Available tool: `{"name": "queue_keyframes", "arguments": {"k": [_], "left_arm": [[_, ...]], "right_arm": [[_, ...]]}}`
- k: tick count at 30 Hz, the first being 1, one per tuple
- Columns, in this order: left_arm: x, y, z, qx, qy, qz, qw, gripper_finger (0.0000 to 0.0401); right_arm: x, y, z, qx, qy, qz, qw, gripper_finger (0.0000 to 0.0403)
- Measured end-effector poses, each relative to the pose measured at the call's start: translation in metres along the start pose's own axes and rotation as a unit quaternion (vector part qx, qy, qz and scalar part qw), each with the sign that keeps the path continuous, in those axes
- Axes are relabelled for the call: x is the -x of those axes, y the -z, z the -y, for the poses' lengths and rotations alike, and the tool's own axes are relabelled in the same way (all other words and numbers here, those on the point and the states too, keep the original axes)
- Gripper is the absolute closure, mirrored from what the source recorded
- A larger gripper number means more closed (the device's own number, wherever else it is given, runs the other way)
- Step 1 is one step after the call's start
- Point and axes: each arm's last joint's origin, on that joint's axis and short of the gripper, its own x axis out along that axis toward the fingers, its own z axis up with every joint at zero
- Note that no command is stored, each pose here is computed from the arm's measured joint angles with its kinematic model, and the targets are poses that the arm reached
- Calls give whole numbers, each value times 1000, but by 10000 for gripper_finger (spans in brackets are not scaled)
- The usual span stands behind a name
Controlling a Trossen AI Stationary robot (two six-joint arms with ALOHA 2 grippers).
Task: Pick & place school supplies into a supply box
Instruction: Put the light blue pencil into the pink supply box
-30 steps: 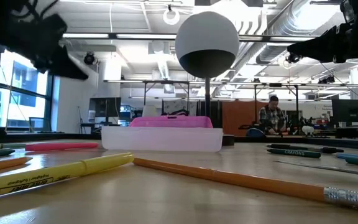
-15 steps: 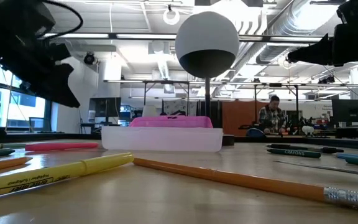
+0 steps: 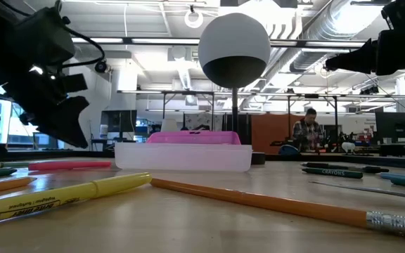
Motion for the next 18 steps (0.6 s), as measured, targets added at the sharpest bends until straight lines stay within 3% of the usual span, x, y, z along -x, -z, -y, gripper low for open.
{"name": "queue_keyframes", "arguments": {"k": [18], "left_arm": [[0, 1, 1, -36, 14, -14, 999, 247]], "right_arm": [[0, 0, 0, 0, 0, 0, 1000, 402]]}}
